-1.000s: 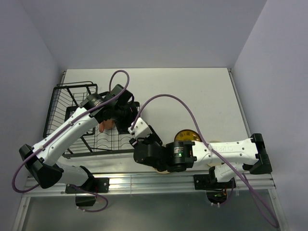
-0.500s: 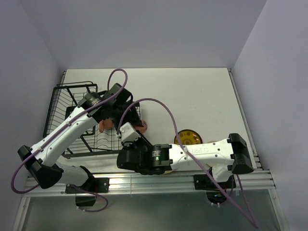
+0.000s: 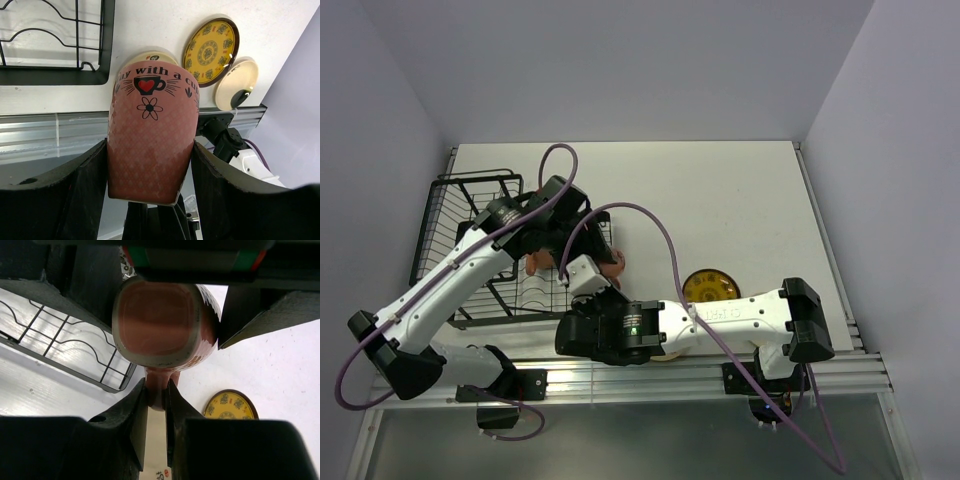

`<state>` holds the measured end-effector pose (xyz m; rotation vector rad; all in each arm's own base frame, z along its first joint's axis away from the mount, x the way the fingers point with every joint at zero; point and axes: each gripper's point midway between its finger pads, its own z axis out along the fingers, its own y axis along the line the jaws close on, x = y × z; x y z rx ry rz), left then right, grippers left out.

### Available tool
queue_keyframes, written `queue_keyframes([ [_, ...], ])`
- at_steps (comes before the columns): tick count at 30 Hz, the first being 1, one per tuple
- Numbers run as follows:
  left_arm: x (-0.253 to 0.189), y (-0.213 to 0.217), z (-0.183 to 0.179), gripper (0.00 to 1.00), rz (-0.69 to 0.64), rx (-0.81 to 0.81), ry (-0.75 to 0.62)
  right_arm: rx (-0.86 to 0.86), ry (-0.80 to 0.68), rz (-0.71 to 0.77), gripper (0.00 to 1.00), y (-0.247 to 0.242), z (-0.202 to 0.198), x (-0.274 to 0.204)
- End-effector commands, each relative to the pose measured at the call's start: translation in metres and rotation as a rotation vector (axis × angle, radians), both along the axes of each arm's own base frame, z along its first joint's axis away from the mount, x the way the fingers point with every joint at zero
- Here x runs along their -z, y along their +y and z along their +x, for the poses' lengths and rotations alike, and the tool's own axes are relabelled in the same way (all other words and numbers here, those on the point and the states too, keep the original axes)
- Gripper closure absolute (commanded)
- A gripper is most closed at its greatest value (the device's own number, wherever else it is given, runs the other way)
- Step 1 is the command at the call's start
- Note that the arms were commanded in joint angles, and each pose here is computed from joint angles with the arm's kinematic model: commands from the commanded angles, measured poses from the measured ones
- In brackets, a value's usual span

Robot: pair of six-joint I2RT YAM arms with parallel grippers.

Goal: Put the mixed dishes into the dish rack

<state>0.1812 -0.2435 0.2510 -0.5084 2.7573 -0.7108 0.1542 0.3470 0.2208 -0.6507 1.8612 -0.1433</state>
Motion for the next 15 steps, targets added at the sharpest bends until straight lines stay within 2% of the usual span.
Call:
queue_keyframes([
  [1, -0.020, -0.004, -0.008, 0.96, -0.091, 0.016, -0.024, 0.035, -0.036, 0.093, 1.00, -0.002, 0.008, -0.018],
  [3, -0.017, -0.004, -0.010, 0.68, -0.092, 0.020, -0.021, 0.005, -0.002, 0.120, 1.00, -0.004, 0.006, -0.014],
  [4, -0.016, -0.002, -0.012, 0.43, -0.090, 0.015, -0.021, 0.001, 0.003, 0.154, 1.00, -0.002, 0.008, -0.016],
  [6, -0.013, 0.000, -0.012, 0.22, -0.084, 0.015, -0.024, -0.013, 0.013, 0.175, 1.00, -0.006, 0.009, -0.016],
  [9, -0.010, 0.001, -0.012, 0.18, -0.085, 0.016, -0.029, -0.038, 0.035, 0.212, 1.00, -0.008, 0.010, -0.015],
  [11, -0.006, 0.002, -0.012, 0.01, -0.078, 0.014, -0.028, -0.056, 0.048, 0.242, 1.00, -0.006, 0.012, -0.016],
  [15, -0.007, 0.006, -0.007, 0.01, -0.064, 0.008, -0.051, -0.090, 0.059, 0.265, 1.00, -0.009, 0.011, -0.014],
])
